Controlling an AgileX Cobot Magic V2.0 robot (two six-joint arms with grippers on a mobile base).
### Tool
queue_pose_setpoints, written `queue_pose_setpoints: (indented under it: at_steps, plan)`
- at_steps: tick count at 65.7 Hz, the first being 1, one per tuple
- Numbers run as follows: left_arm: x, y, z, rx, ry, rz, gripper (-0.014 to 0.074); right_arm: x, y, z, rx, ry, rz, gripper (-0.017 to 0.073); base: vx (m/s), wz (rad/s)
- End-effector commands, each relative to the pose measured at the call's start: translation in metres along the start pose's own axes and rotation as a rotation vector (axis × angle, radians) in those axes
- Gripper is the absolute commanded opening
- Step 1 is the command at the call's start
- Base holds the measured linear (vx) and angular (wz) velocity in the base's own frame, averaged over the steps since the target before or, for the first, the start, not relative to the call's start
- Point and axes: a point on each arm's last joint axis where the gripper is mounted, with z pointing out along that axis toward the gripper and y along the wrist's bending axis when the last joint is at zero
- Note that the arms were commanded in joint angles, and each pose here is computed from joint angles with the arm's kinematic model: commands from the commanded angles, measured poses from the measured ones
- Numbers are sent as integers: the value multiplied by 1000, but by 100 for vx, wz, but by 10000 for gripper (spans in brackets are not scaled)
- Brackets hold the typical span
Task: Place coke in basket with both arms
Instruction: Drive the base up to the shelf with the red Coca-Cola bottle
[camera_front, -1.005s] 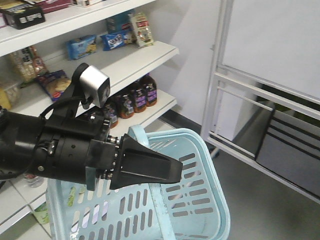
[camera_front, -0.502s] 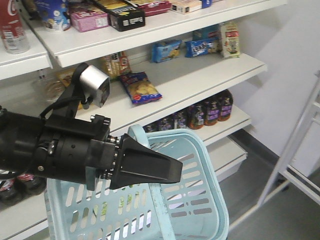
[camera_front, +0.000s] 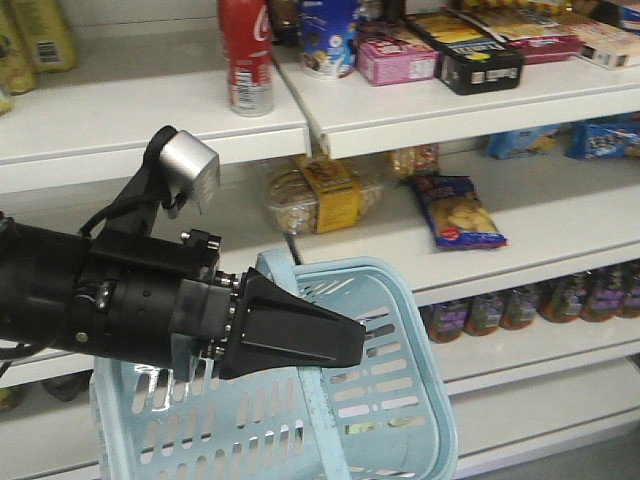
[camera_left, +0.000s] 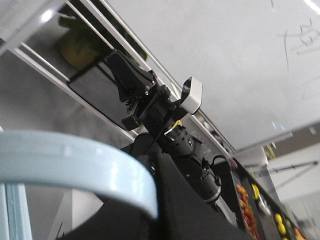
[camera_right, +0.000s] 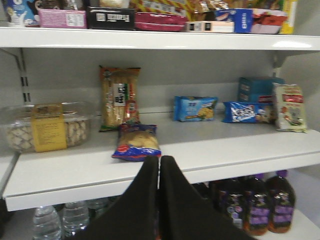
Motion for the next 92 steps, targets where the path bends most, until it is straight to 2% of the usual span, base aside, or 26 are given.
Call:
queue_pose_setpoints:
  at_steps: [1,48,92]
  plan:
    - [-5,-23,-5,89,-52,24,-6,-4,0,-1,-2,-72,-15,-5,15,59]
    - [-5,-23,-5,89,-52,24,-6,-4,0,-1,-2,-72,-15,-5,11,43]
    - [-5,-23,-5,89,-52,24,-6,-4,0,-1,-2,-72,-15,-5,4,6]
